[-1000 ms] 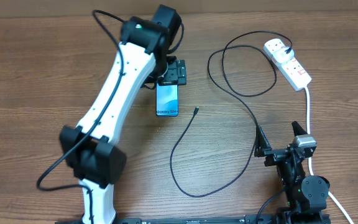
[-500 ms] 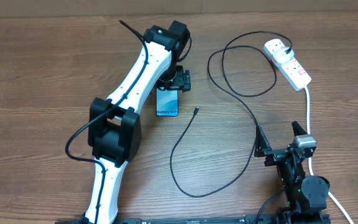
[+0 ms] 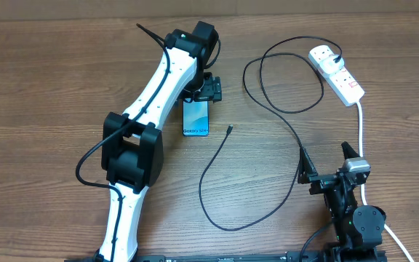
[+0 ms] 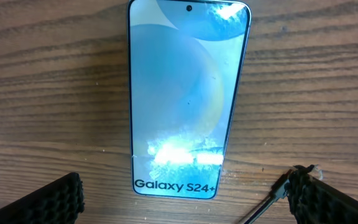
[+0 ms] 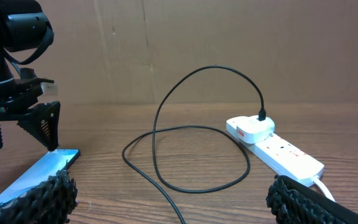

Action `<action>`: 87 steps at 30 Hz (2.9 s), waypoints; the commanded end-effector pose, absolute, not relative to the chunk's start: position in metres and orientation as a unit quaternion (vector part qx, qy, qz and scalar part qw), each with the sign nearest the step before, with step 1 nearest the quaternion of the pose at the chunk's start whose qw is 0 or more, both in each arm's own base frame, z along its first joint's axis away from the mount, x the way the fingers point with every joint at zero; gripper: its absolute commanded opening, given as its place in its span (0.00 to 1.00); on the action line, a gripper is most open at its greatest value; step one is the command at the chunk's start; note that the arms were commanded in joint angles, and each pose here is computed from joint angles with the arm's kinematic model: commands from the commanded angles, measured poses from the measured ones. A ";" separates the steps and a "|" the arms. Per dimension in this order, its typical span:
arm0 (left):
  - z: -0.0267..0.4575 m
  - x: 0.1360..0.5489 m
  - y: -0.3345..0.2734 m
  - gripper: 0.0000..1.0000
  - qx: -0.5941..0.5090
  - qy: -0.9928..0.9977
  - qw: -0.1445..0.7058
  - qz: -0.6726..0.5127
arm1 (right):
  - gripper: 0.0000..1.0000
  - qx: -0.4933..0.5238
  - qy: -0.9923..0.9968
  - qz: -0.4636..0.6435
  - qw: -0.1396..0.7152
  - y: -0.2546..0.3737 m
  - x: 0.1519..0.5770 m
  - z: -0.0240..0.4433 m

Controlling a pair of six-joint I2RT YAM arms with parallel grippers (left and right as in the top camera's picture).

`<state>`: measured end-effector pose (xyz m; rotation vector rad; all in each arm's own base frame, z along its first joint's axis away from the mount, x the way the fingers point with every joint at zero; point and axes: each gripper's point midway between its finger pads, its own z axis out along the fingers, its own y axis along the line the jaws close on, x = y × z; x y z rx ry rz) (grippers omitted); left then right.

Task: Plug charger to phone and switch on socket
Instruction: 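Lower the left gripper onto the phone and close on its edges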

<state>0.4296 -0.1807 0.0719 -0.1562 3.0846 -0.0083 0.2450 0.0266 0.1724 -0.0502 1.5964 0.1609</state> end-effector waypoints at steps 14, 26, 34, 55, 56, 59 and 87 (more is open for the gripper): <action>0.049 0.435 -0.185 1.00 -0.018 0.999 0.025 -0.019 | 1.00 -0.019 0.714 0.071 0.696 0.025 0.245 0.171; 0.025 0.432 -0.175 1.00 -0.036 0.999 0.018 -0.007 | 1.00 -0.019 0.714 0.071 0.696 0.025 0.245 0.171; 0.019 0.432 -0.175 1.00 -0.026 0.999 0.019 -0.008 | 1.00 -0.019 0.714 0.071 0.696 0.025 0.245 0.171; 0.019 0.435 -0.176 1.00 -0.028 0.999 0.028 -0.010 | 1.00 -0.019 0.714 0.071 0.696 0.025 0.245 0.171; 0.019 0.436 -0.176 1.00 -0.028 0.999 0.028 -0.009 | 1.00 -0.019 0.714 0.071 0.696 0.025 0.245 0.171; 0.019 0.436 -0.176 1.00 -0.028 0.999 0.030 -0.007 | 1.00 -0.019 0.714 0.071 0.696 0.025 0.245 0.171; 0.001 0.428 -0.172 1.00 -0.028 0.999 0.019 -0.003 | 1.00 -0.019 0.714 0.071 0.696 0.025 0.245 0.171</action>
